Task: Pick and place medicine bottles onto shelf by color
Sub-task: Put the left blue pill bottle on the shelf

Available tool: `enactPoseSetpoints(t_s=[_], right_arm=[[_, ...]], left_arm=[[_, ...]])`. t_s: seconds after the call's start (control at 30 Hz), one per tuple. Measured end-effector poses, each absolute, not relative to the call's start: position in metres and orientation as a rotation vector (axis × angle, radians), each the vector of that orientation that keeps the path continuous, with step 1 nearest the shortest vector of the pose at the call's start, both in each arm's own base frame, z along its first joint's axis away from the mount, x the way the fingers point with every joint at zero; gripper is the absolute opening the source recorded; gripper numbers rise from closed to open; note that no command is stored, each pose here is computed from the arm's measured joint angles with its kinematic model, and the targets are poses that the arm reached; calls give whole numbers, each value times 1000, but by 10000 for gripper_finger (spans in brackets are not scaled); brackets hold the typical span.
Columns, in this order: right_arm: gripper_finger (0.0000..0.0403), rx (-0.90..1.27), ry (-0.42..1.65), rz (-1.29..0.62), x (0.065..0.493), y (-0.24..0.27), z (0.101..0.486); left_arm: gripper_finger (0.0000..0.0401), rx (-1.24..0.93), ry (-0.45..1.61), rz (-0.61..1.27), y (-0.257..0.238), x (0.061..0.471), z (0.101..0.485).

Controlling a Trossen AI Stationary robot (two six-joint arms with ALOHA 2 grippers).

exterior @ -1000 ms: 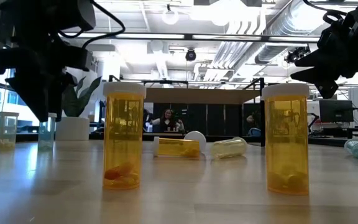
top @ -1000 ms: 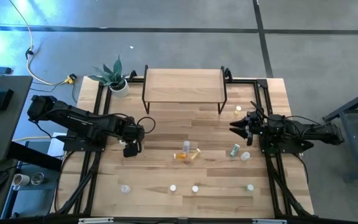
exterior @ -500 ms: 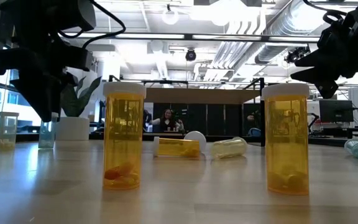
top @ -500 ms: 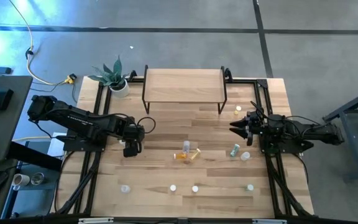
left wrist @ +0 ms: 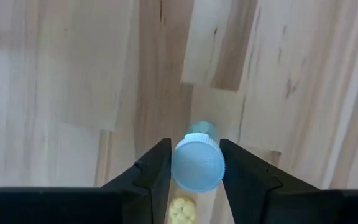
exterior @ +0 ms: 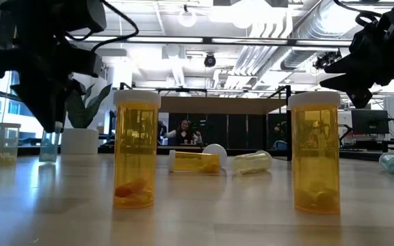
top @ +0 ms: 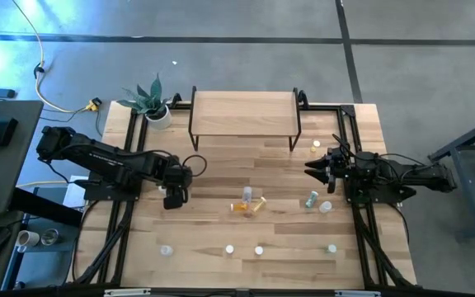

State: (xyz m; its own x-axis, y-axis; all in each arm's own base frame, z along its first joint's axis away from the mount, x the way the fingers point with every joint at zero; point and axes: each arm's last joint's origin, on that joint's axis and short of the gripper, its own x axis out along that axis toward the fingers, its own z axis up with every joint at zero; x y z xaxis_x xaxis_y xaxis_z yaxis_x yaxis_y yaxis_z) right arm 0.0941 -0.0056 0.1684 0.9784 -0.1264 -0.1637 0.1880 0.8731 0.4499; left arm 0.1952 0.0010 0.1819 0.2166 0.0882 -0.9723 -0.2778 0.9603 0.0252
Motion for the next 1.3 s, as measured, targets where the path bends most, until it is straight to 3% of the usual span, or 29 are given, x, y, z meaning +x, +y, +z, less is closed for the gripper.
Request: enactPoseSetpoints(t_s=[0.37,0.87,1.1,1.3], right_arm=[[158,482,130,-165,94,-6,169],[158,482,131,-165,94,-6,169],[158,482,131,-165,94,-6,168],[158,482,131,-164,94,-6,168]], left_arm=[[116,-168,1205,351,24,217,254],[115,-78,845,794,114,213,381],[115,-118,777,940,162,213,411],[115,-284,722,1006,196,222,415]])
